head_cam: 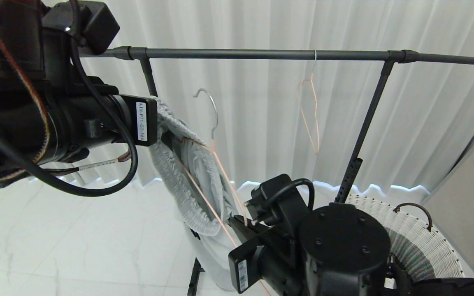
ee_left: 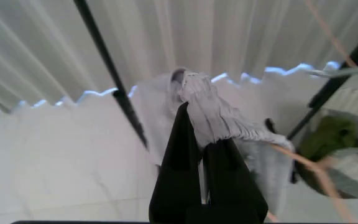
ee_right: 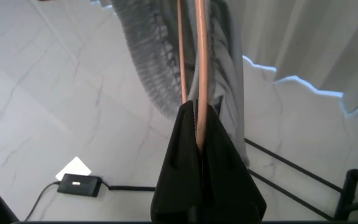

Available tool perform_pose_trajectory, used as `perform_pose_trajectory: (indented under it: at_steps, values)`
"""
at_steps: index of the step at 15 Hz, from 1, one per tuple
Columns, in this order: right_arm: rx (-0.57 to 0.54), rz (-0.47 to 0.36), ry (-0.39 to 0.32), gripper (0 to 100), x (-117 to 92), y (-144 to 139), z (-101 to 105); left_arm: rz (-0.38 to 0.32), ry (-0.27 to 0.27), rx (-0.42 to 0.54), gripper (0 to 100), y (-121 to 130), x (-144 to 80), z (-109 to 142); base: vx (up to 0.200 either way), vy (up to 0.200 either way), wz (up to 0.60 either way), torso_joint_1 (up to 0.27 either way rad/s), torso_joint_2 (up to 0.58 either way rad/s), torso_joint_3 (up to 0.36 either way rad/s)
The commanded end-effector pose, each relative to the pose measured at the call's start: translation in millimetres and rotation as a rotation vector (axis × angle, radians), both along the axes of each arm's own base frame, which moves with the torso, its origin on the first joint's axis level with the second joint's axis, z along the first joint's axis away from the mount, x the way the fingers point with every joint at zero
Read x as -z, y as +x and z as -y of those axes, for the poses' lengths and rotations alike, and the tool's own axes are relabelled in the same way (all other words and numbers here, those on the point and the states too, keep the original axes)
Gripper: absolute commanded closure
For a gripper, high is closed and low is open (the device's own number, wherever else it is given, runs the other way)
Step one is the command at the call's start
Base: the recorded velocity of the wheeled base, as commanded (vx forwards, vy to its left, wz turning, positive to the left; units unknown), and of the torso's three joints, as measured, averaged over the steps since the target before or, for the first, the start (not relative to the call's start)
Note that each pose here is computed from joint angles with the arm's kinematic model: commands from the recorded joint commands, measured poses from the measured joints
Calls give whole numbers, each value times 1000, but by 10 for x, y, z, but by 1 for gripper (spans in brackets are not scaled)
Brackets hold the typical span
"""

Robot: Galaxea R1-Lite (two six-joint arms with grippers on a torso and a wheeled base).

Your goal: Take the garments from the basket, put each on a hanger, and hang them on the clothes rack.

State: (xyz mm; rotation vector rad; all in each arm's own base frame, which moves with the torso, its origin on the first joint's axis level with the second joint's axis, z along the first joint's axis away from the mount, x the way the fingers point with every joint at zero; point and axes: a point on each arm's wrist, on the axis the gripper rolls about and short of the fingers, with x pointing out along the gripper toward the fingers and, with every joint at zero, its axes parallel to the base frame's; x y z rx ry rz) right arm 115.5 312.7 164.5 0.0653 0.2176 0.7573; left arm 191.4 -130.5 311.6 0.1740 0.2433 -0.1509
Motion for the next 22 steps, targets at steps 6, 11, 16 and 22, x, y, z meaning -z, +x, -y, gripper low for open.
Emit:
perform_pose_trajectory:
  at_steps: [6,11,16,22]
  values:
    - [60,32,19,100,-183,55,425,-56,122,-8,100,21,233,-53,0,0,0,0,0,0]
    - [55,65,17,100,-161,84,365,-64,156,140,100,-196,309,160,0,0,0,0,0,0]
    - [58,72,34,100,-165,193,149,-43,12,271,100,-503,174,364,0,0,0,0,0,0]
    - [61,87,57,100,-190,284,-68,-28,-32,318,100,-618,98,396,0,0,0,0,0,0]
